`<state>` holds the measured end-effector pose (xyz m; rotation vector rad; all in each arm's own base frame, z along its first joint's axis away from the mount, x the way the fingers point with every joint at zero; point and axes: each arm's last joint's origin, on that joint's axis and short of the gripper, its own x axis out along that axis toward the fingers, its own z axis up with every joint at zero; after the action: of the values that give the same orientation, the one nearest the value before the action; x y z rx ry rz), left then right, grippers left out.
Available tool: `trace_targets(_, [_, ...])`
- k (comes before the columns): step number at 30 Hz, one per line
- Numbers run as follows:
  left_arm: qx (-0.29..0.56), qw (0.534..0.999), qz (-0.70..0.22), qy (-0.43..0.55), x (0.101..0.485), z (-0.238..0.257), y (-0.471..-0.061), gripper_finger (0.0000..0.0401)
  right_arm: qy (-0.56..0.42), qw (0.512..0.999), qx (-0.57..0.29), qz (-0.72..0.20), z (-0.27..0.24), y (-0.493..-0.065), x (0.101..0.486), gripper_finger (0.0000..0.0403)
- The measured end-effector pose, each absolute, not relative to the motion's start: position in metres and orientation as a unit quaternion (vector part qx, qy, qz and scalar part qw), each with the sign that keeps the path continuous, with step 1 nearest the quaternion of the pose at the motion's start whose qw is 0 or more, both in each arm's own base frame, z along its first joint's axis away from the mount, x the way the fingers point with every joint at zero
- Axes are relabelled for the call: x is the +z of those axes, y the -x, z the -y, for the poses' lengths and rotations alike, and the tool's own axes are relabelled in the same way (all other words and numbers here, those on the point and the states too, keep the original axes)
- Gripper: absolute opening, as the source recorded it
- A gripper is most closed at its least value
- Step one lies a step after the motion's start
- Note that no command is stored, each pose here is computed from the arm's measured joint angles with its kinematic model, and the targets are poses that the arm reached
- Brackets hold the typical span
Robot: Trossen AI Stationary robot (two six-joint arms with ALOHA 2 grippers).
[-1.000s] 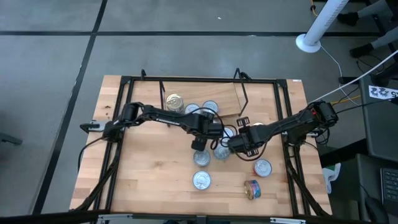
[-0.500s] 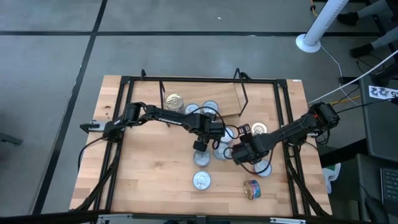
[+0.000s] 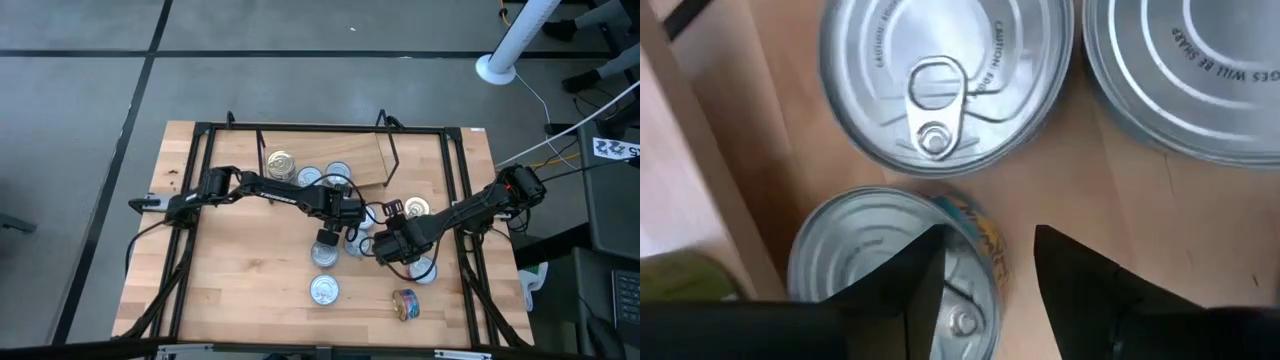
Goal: Stack canned seafood by type on shelf
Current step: Stack the yellow blue tuna can on top of the other yellow blue tuna can on the shelf
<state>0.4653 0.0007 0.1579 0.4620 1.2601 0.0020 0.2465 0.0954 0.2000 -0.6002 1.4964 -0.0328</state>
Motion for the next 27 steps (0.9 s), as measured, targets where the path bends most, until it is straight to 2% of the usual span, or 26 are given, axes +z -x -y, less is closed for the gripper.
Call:
trace_targets(7, [0.014, 0.786, -0.587, -0.196, 0.1575, -0.0008, -0.4647, 0.0124, 0.269, 0.693, -0.015, -0.669, -0.0955, -0.2467, 0.1999, 0.0106])
trace_targets(23, [0.025, 0.777, -0.601, -0.187, 0.1578, -0.0012, -0.4611, 0.0013, 0.270, 0.693, -0.015, -0.669, -0.0955, -0.2467, 0.1999, 0.0106])
trace_targets(27, [0.026, 0.774, -0.604, -0.187, 0.1579, -0.0012, -0.4603, 0.0003, 0.270, 0.693, -0.015, -0.669, -0.0955, -0.2467, 0.1999, 0.0106])
